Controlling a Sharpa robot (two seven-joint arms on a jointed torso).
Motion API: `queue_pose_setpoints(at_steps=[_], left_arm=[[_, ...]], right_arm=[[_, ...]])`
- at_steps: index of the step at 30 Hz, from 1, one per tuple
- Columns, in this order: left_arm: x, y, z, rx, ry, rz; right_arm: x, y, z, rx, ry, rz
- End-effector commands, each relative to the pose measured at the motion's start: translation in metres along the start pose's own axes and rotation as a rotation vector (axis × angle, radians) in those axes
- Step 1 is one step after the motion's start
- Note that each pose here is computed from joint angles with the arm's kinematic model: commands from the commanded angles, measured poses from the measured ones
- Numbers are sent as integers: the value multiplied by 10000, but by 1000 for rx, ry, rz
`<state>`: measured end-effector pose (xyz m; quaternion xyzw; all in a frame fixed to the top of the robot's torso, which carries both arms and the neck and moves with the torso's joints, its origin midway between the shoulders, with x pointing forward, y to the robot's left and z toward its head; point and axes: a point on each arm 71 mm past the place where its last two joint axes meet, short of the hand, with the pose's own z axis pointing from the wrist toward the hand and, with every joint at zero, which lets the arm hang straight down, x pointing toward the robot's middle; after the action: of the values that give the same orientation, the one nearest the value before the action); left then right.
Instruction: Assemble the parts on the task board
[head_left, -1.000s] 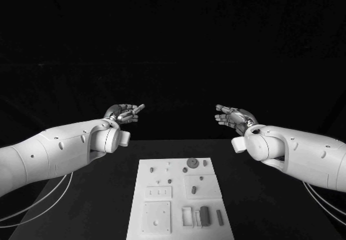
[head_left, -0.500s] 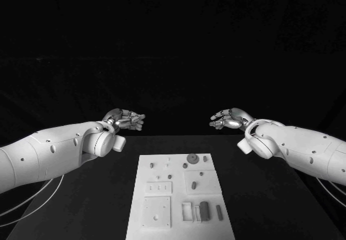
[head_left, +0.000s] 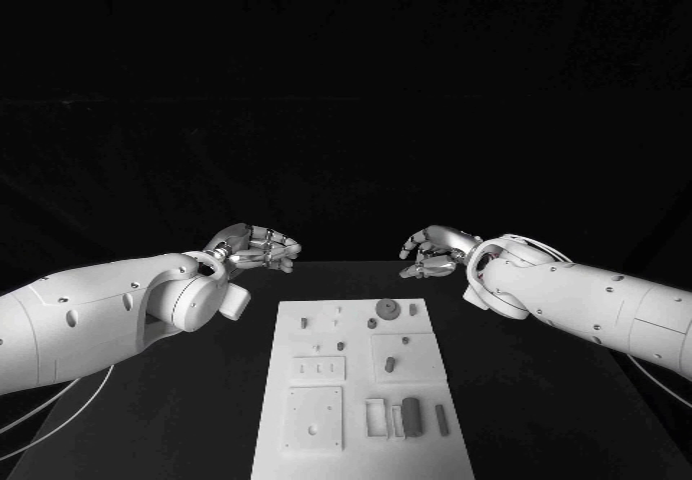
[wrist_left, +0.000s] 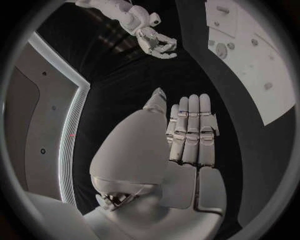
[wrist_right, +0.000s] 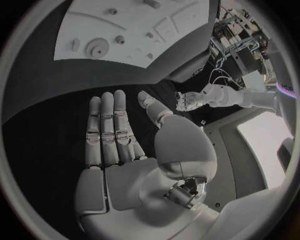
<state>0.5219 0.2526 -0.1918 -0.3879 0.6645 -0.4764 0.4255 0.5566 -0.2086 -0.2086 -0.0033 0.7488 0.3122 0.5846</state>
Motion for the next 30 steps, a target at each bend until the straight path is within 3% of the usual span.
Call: queue_pose_setpoints(at_steps=[1,5,10,14,30], left_arm=[[83,-61,-43,30,50,3],[157,-114,-116,40,76,-6],[257,-175,-170,47,110,-15],[307,-252,-195,60,125,-15],[296,-269,-169,54,118,-8]], right_arm=[[108,81,26,-3,70,-183],[223,181,42,-23,100,-260],[336,284,58,-49,101,-307],[421,372,66,-66,143,-374],[513,413,96,-64,141,-422]])
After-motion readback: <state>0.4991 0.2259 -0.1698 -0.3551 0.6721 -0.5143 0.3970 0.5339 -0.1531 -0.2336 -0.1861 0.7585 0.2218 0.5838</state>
